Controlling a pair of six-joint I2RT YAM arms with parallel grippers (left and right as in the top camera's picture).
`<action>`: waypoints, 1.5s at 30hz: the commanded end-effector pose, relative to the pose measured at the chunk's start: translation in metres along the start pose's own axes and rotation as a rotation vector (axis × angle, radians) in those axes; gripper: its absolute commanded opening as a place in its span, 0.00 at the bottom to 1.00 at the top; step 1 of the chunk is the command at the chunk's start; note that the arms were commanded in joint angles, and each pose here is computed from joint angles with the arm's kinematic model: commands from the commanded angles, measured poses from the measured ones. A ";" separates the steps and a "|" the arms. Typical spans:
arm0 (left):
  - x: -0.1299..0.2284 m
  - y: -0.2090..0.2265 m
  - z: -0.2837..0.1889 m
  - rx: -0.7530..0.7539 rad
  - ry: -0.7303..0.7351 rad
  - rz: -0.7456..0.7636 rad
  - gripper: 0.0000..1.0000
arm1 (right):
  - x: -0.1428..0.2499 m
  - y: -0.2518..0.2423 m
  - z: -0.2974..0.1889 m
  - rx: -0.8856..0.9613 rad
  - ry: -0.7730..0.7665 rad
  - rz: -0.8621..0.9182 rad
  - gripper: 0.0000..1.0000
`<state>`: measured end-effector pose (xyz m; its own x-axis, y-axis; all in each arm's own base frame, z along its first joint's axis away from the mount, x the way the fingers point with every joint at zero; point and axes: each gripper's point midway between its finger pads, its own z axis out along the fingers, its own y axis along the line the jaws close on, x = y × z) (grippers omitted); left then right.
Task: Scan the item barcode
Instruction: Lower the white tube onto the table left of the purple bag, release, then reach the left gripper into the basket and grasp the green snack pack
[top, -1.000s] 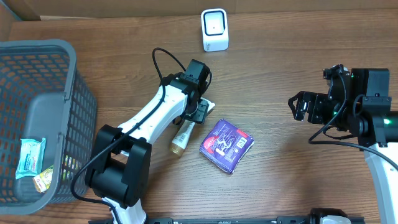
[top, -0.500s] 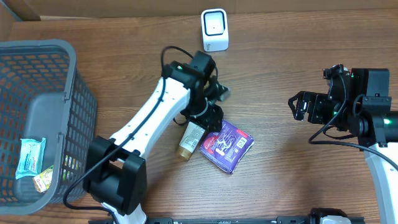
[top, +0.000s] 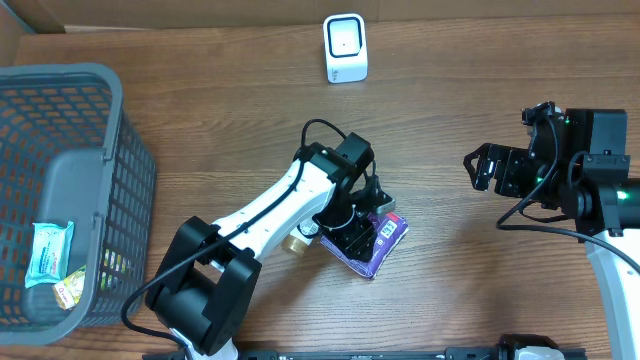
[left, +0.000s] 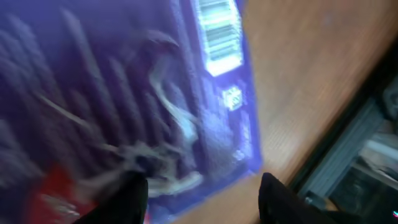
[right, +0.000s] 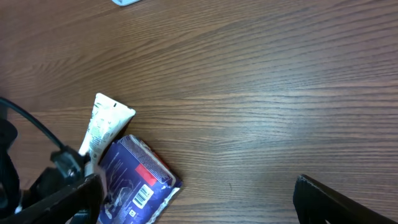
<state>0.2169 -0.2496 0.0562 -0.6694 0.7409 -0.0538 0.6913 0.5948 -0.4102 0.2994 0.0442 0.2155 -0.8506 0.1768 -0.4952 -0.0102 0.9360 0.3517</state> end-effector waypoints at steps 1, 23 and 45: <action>-0.010 0.031 -0.006 -0.159 -0.046 -0.030 0.49 | -0.008 0.006 -0.006 -0.013 -0.026 -0.006 0.98; -0.077 0.093 -0.090 -0.387 -0.402 -0.488 0.44 | -0.004 0.005 -0.006 -0.010 -0.009 0.011 0.98; 0.135 0.138 -0.421 -0.674 -0.777 -1.094 0.48 | -0.003 0.005 -0.006 -0.009 -0.006 0.011 0.99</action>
<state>0.3613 0.0306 0.3685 -0.7976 -0.2525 -0.5477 -0.2622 0.9630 -0.0621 0.2962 0.0444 0.2136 -0.8584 0.1939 -0.4749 0.0108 0.9324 0.3612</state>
